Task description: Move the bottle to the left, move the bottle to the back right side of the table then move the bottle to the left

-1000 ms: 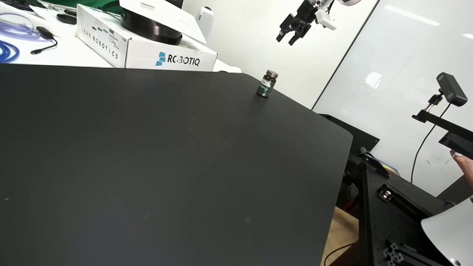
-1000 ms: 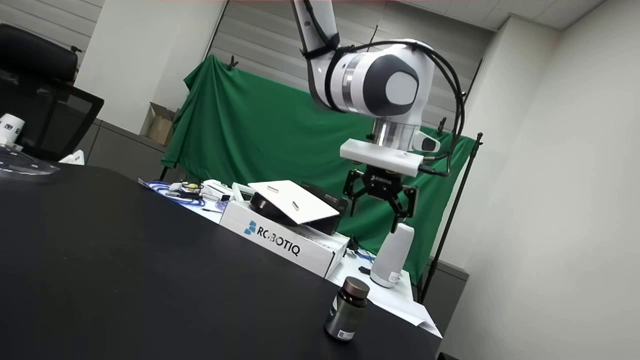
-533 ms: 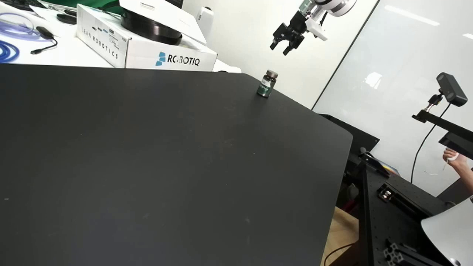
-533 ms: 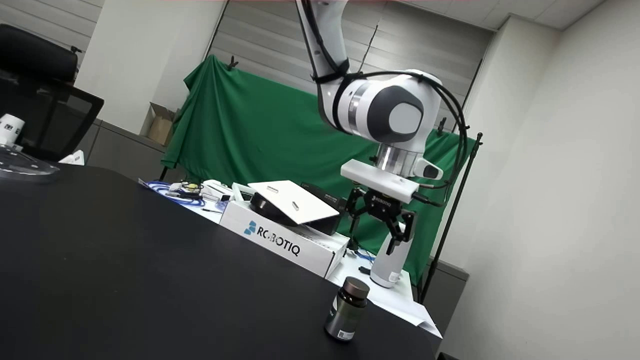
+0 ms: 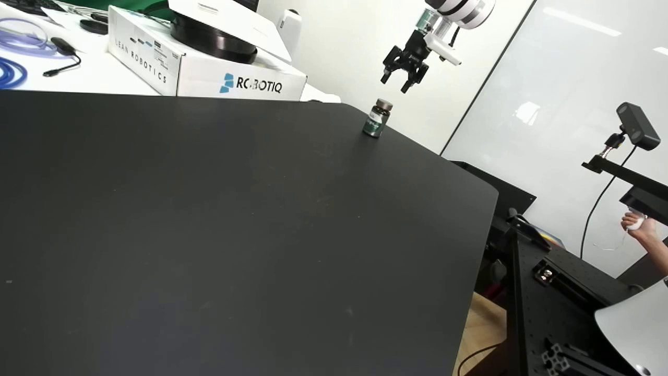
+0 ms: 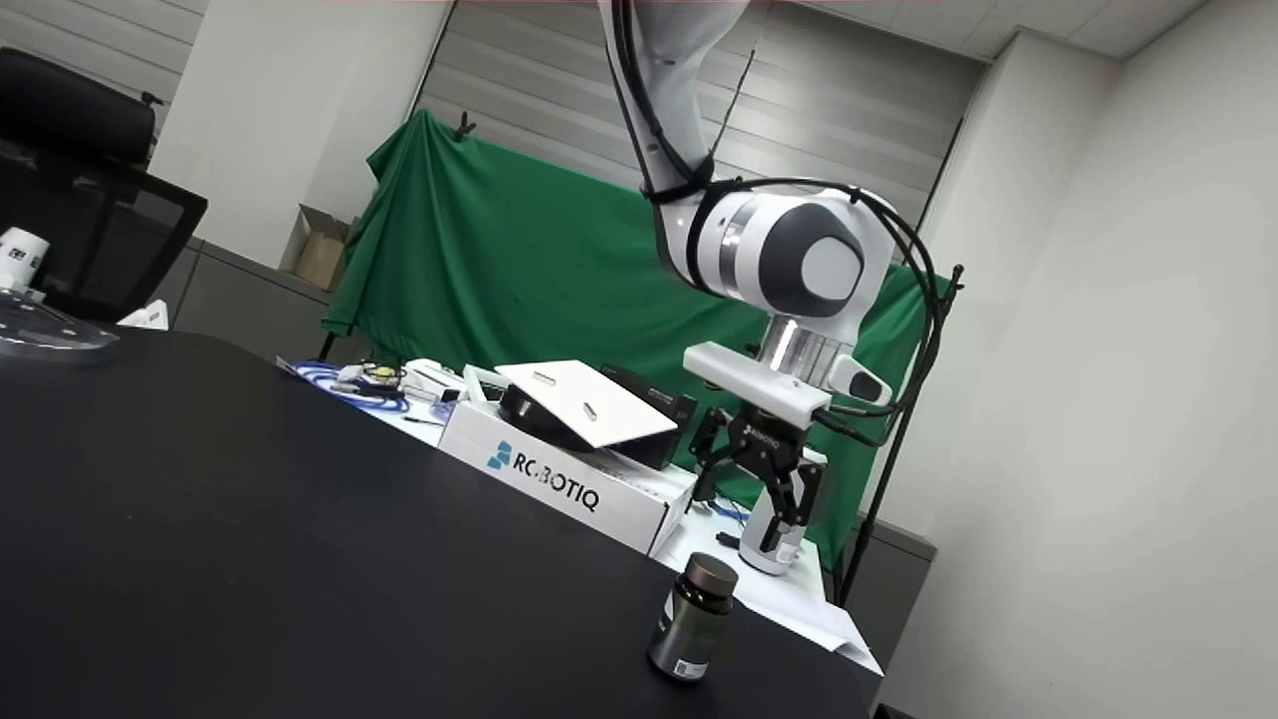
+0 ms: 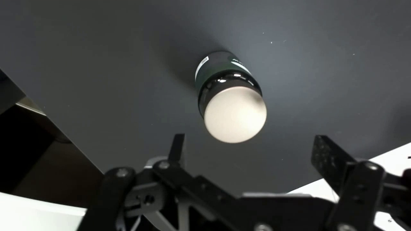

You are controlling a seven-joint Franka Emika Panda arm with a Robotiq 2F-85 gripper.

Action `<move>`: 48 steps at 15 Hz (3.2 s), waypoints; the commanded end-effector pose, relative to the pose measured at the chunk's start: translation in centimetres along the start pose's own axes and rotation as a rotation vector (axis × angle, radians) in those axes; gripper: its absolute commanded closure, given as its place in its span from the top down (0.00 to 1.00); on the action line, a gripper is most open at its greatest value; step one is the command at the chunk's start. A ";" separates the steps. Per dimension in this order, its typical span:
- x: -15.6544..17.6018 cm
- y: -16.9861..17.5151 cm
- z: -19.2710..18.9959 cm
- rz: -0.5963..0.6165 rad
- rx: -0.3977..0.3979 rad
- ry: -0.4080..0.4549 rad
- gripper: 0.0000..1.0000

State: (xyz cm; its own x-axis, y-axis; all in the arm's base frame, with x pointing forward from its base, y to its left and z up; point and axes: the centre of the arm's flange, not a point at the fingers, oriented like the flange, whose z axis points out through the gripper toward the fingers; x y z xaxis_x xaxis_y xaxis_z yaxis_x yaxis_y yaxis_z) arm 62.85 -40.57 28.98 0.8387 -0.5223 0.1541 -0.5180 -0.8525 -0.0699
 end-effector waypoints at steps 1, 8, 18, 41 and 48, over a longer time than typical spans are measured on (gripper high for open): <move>2.5 0.3 0.6 0.150 -0.042 -0.026 1.00; 2.7 0.5 2.3 0.271 -0.060 -0.054 1.00; 2.6 -0.1 4.2 0.320 -0.092 -0.072 1.00; 1.0 -7.6 -5.3 0.064 -0.071 0.040 0.36; -1.1 -17.8 -11.2 -0.131 -0.082 0.127 0.36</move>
State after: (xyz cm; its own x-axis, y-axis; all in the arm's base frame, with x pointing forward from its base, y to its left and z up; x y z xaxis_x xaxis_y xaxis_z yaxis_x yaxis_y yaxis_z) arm 70.22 -29.12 39.65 0.8485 -0.4586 0.2639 -0.4786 -0.8779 0.0131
